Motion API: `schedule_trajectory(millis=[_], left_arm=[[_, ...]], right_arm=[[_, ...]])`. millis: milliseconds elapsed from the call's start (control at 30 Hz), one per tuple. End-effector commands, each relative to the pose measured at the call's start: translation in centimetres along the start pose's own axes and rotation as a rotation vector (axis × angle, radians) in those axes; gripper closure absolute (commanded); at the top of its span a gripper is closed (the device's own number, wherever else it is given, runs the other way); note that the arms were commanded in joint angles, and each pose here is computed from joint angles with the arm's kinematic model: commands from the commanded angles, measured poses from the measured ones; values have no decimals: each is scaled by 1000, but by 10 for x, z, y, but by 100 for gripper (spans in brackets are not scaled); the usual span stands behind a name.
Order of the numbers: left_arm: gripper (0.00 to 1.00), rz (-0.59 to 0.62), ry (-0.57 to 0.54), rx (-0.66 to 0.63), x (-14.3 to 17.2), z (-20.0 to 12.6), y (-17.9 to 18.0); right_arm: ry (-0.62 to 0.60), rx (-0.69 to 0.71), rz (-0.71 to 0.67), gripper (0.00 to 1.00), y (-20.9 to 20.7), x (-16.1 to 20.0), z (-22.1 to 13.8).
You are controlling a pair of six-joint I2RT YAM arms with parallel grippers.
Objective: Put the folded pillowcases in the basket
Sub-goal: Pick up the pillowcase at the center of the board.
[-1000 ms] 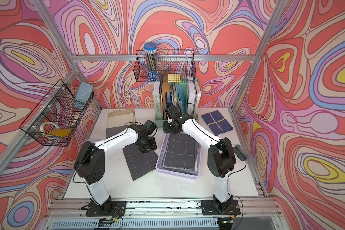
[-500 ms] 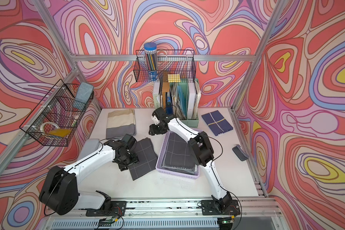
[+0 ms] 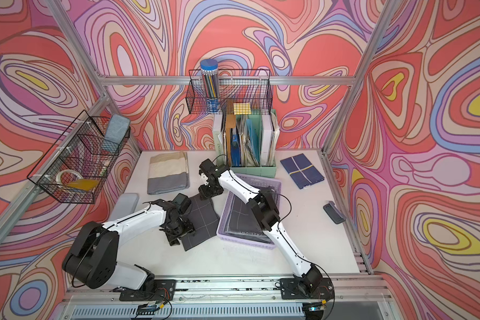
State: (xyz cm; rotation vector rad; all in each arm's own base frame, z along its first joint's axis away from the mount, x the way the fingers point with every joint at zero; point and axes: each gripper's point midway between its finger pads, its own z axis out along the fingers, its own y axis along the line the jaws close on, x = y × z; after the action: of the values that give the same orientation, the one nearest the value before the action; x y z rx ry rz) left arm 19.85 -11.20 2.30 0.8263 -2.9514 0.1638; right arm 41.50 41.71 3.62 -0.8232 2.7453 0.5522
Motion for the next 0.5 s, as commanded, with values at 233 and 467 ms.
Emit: schedule_trajectory(millis=[233, 467], left_arm=[[46, 18, 57, 14, -4, 28, -14], [85, 33, 24, -2, -10, 24, -12]], right_arm=[[156, 43, 37, 42, -1, 43, 29], [153, -1, 56, 81, 8, 47, 34]])
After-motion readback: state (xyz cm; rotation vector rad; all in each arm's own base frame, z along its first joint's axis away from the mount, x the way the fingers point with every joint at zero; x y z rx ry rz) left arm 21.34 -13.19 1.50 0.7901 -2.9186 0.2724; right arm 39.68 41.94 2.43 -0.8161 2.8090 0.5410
